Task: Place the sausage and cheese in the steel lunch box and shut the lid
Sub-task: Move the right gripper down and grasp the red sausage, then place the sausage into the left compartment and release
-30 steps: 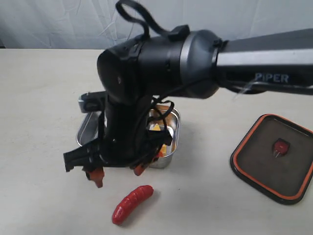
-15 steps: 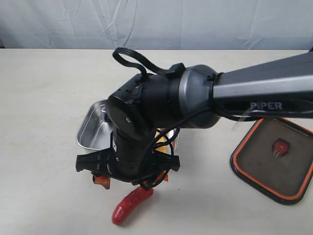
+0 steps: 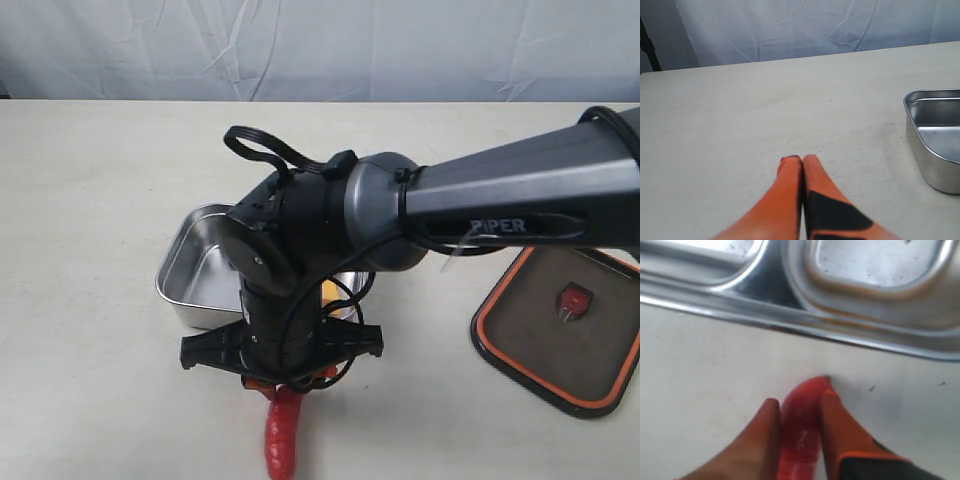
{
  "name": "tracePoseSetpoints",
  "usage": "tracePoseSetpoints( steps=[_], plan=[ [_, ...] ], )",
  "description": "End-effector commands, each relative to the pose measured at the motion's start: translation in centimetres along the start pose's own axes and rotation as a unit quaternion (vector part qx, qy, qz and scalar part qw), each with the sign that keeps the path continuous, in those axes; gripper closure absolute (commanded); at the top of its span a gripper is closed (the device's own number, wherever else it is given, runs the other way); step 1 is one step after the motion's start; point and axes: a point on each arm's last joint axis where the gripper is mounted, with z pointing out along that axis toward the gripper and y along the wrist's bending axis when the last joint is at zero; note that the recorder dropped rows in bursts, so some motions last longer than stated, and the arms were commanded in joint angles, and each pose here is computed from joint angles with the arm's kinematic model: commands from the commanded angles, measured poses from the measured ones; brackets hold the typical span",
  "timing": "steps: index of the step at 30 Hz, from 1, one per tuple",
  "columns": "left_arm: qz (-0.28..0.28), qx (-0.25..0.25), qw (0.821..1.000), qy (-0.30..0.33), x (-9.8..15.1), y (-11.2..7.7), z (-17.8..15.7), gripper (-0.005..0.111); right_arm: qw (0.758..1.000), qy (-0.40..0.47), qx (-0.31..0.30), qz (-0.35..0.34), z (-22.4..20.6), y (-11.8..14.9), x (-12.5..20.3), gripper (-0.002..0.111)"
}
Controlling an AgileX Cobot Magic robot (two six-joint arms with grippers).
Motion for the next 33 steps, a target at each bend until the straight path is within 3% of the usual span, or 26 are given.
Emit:
tracePoseSetpoints(
  steps=[1,6,16,19,25,27,29,30,33],
  plan=[
    [0.002,0.003,1.000,-0.008,-0.1,0.0,0.0,0.107,1.000,0.013,-0.005,-0.017,1.6,0.3,0.3,0.109],
    [0.002,0.003,1.000,-0.008,-0.1,0.0,0.0,0.107,0.999,0.014,-0.002,-0.035,1.6,0.2,0.3,0.102],
    [0.002,0.003,1.000,-0.008,-0.1,0.0,0.0,0.107,0.992,0.054,0.033,-0.112,1.5,-0.5,1.0,0.064],
    [0.002,0.003,1.000,-0.008,-0.1,0.0,0.0,0.107,0.989,0.071,0.050,-0.118,1.4,-0.8,1.2,0.059],
    [0.002,0.003,1.000,-0.008,-0.1,0.0,0.0,0.107,0.984,0.097,0.078,-0.131,1.3,-1.4,1.6,0.060],
    [0.002,0.003,1.000,-0.008,-0.1,0.0,0.0,0.107,0.980,0.098,0.076,-0.155,1.3,-1.4,1.6,0.073],
    [0.002,0.003,1.000,-0.008,-0.1,0.0,0.0,0.107,0.977,0.098,0.072,-0.175,1.1,-1.4,1.6,0.100],
    [0.002,0.003,1.000,-0.008,-0.1,0.0,0.0,0.107,0.977,0.095,0.069,-0.181,0.8,-1.4,1.6,0.108],
    [0.002,0.003,1.000,-0.008,-0.1,0.0,0.0,0.107,0.979,0.066,0.050,-0.189,-1.4,-1.3,1.6,0.108]
  ],
)
